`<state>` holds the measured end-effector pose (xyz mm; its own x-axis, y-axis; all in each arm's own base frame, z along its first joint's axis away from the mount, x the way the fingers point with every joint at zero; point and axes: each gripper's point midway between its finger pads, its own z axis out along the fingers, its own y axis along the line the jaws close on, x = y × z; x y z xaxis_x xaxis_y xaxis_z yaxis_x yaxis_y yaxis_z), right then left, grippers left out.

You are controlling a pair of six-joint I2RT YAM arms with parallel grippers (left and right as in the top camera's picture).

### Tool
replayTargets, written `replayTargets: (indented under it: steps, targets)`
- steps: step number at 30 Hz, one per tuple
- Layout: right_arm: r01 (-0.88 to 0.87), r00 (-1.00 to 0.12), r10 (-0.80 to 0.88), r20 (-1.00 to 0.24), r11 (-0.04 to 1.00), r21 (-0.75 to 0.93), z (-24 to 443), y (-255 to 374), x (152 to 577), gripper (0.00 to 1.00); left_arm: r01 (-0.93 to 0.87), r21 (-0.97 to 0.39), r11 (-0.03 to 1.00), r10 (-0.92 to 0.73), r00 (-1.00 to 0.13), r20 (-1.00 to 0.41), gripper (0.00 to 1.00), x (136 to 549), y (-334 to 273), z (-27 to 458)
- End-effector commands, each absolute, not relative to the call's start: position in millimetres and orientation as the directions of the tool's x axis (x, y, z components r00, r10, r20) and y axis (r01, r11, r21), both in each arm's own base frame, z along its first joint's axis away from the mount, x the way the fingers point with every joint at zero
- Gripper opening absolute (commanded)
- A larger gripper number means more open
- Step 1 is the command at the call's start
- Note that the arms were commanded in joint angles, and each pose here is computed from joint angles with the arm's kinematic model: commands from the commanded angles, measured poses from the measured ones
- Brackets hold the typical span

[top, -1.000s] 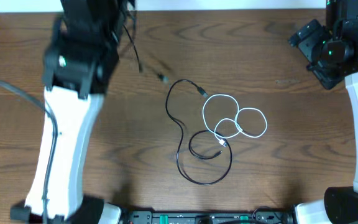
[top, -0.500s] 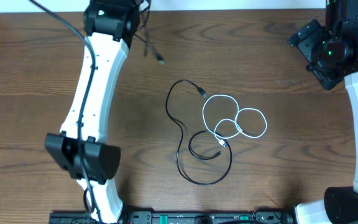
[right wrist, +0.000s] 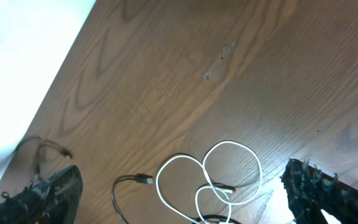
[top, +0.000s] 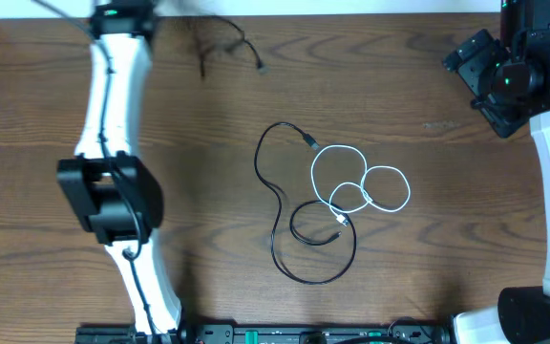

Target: Untangle cables

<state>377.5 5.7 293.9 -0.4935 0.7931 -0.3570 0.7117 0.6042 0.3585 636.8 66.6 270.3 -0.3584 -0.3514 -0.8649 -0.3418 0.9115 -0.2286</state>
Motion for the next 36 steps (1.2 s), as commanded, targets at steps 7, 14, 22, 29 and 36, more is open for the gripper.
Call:
replayTargets:
  steps: [7, 14, 22, 29, 36]
  targets:
    - [0.715, -0.484, 0.79, -0.375, 0.605, 0.351, 296, 1, 378, 0.99, -0.666, 0.009, 0.746, -0.399, -0.458, -0.794, 0.72, 557, 240, 233]
    - [0.715, -0.485, 0.79, -0.375, 0.605, 0.351, 296, 1, 378, 0.99, -0.494, -0.159, 0.855, -0.481, -0.637, -0.602, 0.75, 550, 175, 186]
    - [0.715, -0.485, 0.79, -0.375, 0.605, 0.351, 296, 1, 378, 0.99, -0.587, -0.193, 0.786, -0.609, -0.684, -0.401, 0.75, 527, 136, 120]
    - [0.715, -0.484, 0.79, -0.375, 0.605, 0.351, 296, 1, 378, 0.99, -0.603, -0.114, 0.789, -0.608, -0.74, -0.288, 0.75, 521, 122, 51]
    - [0.715, -0.484, 0.79, -0.375, 0.605, 0.351, 296, 1, 378, 0.99, -0.64, -0.057, 0.766, -0.63, -0.731, -0.261, 0.65, 522, 124, 3]
